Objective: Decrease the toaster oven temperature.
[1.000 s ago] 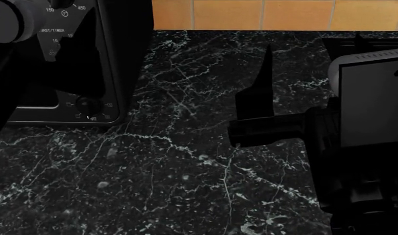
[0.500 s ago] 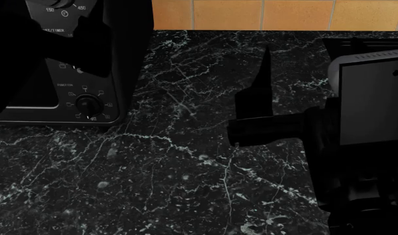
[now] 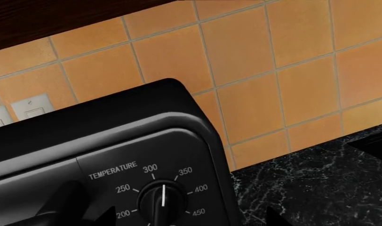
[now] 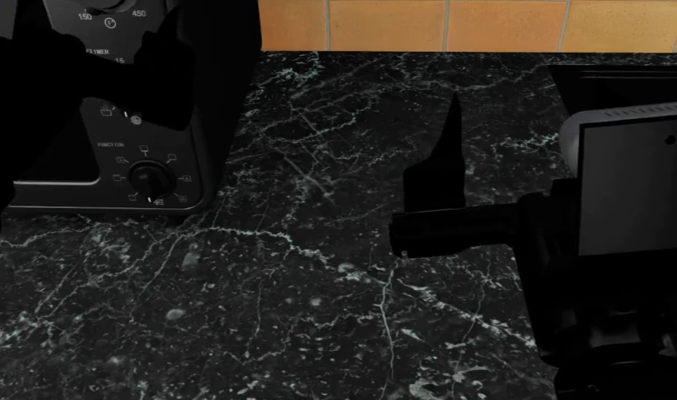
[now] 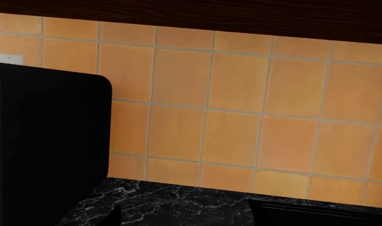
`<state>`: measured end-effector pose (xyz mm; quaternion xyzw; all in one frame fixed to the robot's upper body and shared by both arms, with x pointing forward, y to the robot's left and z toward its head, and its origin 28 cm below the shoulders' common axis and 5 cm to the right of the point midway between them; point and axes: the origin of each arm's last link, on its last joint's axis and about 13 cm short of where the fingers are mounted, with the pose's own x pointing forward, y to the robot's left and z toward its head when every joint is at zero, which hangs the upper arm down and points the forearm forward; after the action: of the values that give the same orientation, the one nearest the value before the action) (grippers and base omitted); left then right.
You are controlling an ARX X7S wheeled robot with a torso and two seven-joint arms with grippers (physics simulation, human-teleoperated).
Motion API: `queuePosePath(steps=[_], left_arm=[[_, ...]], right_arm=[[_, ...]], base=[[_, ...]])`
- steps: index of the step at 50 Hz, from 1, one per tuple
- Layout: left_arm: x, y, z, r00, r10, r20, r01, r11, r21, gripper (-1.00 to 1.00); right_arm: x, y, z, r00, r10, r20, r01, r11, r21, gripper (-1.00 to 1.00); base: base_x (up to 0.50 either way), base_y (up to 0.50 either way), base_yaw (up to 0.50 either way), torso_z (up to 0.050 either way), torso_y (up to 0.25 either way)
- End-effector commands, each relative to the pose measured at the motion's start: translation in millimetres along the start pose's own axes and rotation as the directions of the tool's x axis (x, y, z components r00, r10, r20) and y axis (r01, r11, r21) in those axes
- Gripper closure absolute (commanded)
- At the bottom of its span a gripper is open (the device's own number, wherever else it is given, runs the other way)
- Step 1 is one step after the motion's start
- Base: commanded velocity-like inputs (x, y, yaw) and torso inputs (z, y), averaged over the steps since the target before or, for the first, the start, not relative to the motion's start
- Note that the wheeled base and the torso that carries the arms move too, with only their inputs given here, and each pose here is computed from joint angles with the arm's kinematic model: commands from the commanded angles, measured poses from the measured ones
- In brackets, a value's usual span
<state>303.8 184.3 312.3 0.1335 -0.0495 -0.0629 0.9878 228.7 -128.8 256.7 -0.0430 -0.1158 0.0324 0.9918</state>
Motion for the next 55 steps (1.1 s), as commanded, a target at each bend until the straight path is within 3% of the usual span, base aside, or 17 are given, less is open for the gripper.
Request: queuePosePath(steps=[1,50,51,55], left_arm=[[8.3,5.1,-0.5,1.000,0.000,-0.018,0.000,1.000,0.000,-1.00],[35.1,8.8,-18.9,0.997,0.026,-0.072,-0.024,0.999,0.025,-1.00],[35.7,8.9,-18.4,0.994,0.033,-0.102,-0.033,0.999,0.002,1.00],[33.4,7.5,-16.3,0.995,0.044,-0.091,-0.042,0.999,0.028,1.00]], right_arm=[[1.3,-0.5,-3.5,1.000,-0.009,-0.002,0.009,0.999,0.031,-1.00],[2.0,-3.6,-10.8,1.000,-0.018,-0.013,0.019,0.999,0.040,-1.00],[2.1,-4.2,-11.1,1.000,-0.021,-0.013,0.022,0.999,0.043,-1.00],[1.8,-4.7,-12.1,1.000,-0.025,-0.016,0.026,0.999,0.046,-1.00]], base=[[0.00,0.00,0.00,0.000,0.000],[0.00,0.00,0.00,0.000,0.000],[0.01,0.00,-0.01,0.000,0.000],[0.01,0.00,-0.01,0.000,0.000]])
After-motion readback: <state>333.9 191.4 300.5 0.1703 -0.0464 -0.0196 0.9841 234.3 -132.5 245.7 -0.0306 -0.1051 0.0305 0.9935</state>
